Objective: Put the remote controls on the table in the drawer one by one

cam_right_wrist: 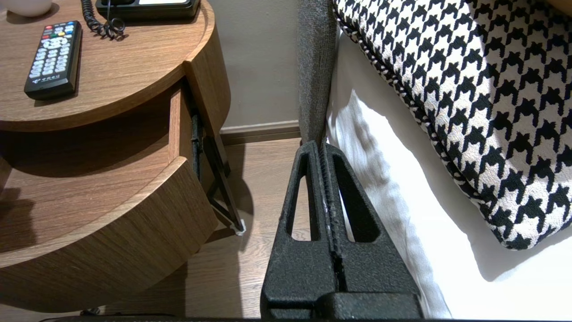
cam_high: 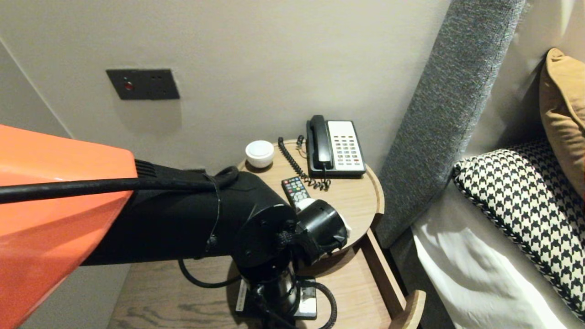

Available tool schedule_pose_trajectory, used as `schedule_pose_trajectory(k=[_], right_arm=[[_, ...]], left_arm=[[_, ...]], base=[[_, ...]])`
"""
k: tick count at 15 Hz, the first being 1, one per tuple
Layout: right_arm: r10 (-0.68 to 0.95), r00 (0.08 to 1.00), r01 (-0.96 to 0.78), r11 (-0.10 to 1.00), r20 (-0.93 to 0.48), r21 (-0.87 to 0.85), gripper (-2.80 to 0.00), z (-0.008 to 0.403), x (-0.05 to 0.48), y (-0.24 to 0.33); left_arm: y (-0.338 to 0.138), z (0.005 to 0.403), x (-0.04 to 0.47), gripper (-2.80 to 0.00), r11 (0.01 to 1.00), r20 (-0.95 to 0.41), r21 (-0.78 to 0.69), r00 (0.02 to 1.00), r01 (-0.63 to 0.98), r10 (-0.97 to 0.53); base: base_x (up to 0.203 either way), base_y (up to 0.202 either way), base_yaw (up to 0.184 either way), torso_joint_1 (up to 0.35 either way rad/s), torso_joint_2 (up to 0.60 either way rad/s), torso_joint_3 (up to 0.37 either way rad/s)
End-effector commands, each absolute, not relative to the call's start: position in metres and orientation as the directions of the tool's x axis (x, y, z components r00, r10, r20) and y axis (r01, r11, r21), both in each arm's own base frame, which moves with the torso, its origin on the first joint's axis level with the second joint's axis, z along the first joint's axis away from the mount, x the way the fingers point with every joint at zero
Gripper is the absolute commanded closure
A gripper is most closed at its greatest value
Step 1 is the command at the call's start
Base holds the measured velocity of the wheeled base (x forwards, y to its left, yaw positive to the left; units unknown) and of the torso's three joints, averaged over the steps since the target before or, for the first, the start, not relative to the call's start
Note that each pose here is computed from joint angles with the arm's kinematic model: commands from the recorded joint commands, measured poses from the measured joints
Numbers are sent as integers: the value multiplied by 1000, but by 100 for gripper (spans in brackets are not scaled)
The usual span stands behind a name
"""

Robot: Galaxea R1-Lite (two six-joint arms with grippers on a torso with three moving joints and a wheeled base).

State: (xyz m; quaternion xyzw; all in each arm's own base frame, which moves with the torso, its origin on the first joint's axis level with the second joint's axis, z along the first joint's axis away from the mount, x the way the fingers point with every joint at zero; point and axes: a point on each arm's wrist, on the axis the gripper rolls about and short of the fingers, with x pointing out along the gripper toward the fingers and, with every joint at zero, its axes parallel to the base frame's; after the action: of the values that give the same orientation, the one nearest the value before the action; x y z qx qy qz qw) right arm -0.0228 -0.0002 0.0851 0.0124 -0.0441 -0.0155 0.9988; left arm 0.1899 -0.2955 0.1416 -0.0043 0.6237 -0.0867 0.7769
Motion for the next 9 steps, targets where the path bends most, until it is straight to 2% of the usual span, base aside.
schedule_pose_trajectory(k=[1,9], right_arm=[[-32,998,31,999,49,25,0,74,-20,0],[-32,998,31,999,51,26,0,74,-20,0]], left_arm=[[-304,126,195,0,988,-972,-98,199,123,-121],[-329,108,212,0,984,-956,-144,241,106,-166]], base=[[0,0,0,0,0,0],[0,0,0,0,0,0]])
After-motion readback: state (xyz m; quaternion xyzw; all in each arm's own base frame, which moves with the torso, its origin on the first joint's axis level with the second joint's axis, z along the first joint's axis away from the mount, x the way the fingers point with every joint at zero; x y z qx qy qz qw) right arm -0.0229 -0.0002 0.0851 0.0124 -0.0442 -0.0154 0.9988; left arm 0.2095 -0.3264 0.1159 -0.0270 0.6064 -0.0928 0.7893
